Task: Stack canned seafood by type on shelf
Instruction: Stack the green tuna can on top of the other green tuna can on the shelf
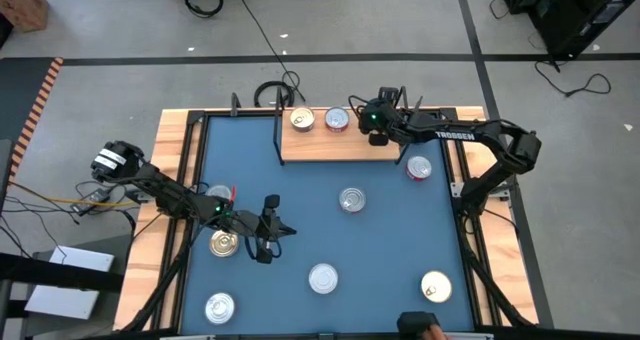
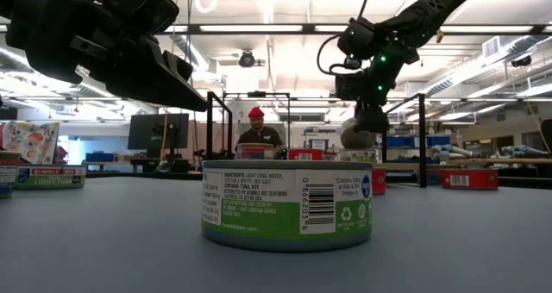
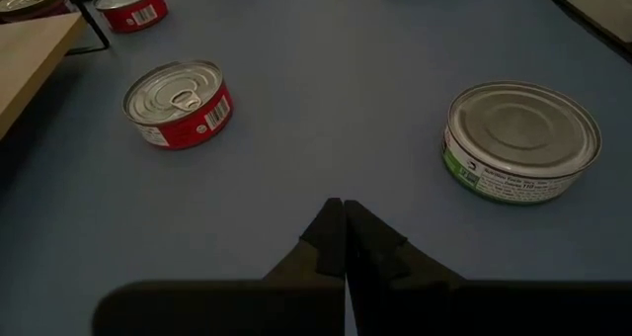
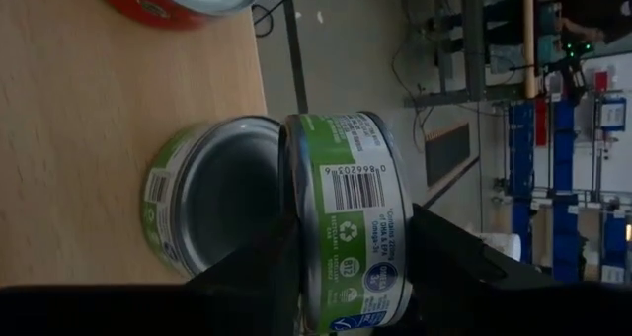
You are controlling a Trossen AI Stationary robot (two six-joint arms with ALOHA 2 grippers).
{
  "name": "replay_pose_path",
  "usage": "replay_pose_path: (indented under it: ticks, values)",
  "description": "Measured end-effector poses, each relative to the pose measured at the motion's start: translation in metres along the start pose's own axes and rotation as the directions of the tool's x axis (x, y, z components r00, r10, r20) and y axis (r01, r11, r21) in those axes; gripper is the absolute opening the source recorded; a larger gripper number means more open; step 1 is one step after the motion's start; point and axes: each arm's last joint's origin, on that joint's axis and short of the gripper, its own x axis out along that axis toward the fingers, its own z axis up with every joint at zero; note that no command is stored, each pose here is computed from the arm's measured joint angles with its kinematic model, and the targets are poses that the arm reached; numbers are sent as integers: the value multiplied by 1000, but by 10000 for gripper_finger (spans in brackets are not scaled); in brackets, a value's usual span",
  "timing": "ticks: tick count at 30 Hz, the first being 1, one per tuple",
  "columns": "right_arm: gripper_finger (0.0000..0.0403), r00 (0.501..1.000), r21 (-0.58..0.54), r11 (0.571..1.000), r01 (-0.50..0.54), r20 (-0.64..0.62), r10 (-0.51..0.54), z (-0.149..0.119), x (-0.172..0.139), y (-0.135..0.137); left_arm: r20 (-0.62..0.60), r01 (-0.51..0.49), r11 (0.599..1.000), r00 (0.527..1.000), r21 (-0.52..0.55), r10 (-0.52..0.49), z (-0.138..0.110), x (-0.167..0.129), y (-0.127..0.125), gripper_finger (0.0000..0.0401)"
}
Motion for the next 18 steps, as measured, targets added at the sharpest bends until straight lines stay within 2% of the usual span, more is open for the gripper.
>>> replay_pose_path:
  ticks: [7,18]
  values:
    - [195,1000,-17,1000,-27,-15,26,-2,0,3,0,0,1000,1000,0,0,0,0,0,1]
    - [245,997,32,997,-71,-13,72,-4,0,6,-3,-1,1000,1000,2,1,0,0,0,1]
